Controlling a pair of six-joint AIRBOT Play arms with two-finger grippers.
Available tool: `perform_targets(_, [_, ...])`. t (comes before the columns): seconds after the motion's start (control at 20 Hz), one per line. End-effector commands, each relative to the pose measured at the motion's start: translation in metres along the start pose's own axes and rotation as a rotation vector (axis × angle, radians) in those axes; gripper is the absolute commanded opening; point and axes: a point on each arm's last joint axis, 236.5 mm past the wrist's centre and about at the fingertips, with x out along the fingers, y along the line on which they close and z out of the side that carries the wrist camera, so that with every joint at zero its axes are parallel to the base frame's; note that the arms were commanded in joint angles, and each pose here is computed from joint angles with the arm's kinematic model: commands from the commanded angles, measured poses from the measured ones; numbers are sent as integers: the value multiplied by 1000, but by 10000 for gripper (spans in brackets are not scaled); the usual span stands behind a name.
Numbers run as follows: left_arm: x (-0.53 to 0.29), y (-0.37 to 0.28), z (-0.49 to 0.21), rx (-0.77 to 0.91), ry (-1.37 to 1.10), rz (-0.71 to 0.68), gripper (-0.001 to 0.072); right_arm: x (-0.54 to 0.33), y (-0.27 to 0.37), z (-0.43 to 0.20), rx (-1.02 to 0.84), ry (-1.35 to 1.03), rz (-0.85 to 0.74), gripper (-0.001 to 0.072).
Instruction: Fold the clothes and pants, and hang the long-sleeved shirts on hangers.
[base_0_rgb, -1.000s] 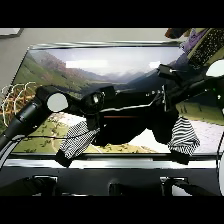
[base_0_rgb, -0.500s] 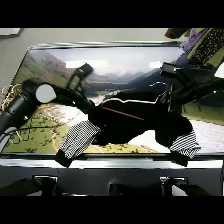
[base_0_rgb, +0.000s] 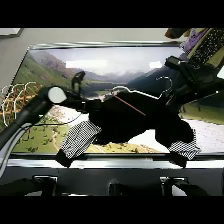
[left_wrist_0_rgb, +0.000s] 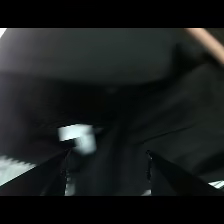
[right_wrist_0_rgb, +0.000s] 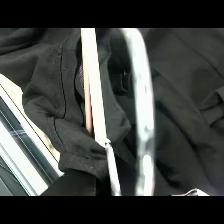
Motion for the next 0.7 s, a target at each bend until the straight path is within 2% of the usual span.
perform_targets(0.0, [29,-53,-2,-86,17,-70,526,0,-1,0,57,3,-5,31])
perform_targets(0.15, [53,-76,-3,-67,30,-46,524,0,-1,-1,90,6,-8,31])
perform_targets(0.65, [96,-78,-3,-134,52,-8,508,0,-8,0,102,0,-37,31])
